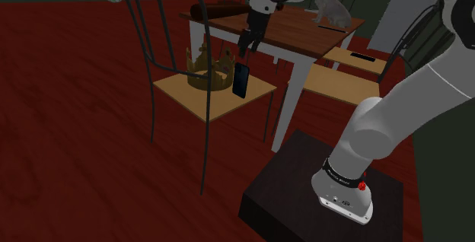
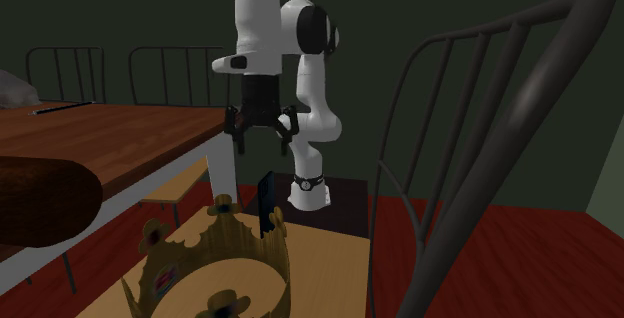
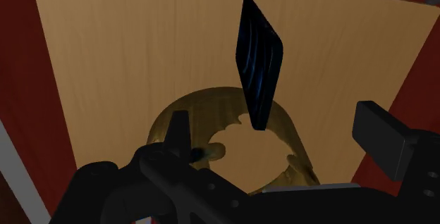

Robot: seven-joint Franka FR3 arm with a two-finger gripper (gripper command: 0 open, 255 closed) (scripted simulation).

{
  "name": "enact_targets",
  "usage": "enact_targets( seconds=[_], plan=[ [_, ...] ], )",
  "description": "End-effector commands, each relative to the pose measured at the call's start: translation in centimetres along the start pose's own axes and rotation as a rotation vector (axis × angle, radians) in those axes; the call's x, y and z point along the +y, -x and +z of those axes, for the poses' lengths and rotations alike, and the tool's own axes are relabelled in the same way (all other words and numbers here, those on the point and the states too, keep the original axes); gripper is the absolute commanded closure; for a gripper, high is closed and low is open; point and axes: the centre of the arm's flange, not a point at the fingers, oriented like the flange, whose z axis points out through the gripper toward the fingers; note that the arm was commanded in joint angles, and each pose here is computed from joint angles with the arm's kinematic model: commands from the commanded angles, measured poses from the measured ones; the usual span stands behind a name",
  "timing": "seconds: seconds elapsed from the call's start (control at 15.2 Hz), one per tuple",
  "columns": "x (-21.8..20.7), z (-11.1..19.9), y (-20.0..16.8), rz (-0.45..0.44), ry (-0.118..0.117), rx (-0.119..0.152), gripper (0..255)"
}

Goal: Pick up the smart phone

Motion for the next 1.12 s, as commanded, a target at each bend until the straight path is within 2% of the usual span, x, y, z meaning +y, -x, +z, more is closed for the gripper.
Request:
enact_targets(
  seconds=[0.0,0.2,0.79,0.86,1.06],
  plan=[
    [0.0,1.2,-2.1,-0.026,-0.008,0.004,0],
    [-0.1,2.9,-5.0,-0.059,-0.019,0.009,0],
    [0.0,6.8,-4.3,-0.059,-0.019,0.009,0],
    [0.1,6.8,-4.3,-0.059,-0.019,0.009,255],
    [0.0,6.9,-4.3,-0.059,-0.019,0.009,255]
  ],
)
